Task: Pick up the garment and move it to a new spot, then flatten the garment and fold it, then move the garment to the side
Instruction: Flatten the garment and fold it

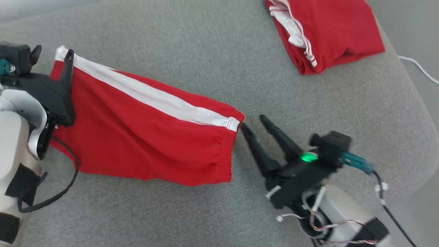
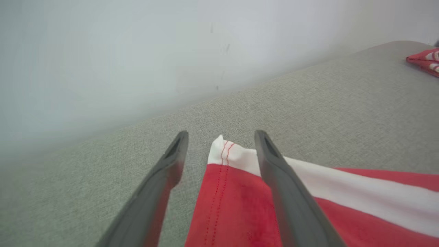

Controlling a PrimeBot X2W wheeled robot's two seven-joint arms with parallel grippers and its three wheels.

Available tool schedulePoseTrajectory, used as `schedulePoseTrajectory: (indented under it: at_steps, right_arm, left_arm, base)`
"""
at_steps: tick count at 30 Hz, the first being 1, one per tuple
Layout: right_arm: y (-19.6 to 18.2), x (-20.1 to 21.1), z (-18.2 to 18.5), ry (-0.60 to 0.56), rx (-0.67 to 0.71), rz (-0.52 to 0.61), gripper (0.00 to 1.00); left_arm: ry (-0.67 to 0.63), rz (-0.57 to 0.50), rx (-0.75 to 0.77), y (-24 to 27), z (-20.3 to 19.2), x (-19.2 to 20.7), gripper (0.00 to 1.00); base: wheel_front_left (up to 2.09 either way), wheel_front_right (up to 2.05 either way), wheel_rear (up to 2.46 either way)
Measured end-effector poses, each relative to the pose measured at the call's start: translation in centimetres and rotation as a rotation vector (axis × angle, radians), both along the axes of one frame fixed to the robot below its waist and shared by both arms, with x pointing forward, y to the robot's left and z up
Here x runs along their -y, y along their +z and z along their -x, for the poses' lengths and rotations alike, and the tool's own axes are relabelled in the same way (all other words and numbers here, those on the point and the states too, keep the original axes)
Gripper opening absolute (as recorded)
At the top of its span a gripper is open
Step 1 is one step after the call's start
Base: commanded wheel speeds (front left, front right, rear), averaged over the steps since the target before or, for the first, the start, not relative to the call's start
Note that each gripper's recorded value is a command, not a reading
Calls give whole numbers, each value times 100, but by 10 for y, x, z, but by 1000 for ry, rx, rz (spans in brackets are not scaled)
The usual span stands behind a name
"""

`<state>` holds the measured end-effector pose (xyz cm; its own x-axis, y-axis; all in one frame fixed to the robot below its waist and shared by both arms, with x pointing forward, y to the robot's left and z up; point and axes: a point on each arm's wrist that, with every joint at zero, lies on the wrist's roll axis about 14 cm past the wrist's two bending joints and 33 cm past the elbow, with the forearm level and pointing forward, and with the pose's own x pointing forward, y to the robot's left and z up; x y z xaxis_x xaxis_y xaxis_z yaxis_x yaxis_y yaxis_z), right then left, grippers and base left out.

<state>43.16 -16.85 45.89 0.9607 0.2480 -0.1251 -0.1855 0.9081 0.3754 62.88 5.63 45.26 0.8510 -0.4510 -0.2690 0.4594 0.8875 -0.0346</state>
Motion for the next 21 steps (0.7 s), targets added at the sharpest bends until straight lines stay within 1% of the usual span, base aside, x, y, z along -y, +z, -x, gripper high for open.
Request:
schedulePoseTrajectory:
  at_steps: [3,8,10,12,15,18,21]
  right_arm:
    - [11,9,6,-10,38,31,100]
    - [51,28,15,-64,180,75,100]
    - [65,34,20,-83,232,113,100]
    - [76,36,24,-104,275,121,100]
    - [80,36,32,-109,302,176,100]
    - [77,33,38,-132,300,157,100]
    - [75,32,41,-139,300,186,100]
  left_arm:
    - [13,16,18,9,4,-4,100]
    - [37,45,80,37,14,-17,100]
    - [48,50,92,45,19,-23,100]
    - [51,46,103,51,24,-26,100]
    - [56,34,117,59,31,-33,100]
    - [60,16,104,58,37,-40,100]
    - [60,-14,58,48,43,-45,100]
  base:
    - [0,0,0]
    - [0,0,0]
    - [0,0,0]
    - [0,0,0]
    - [0,0,0]
    - [0,0,0]
    - [0,0,0]
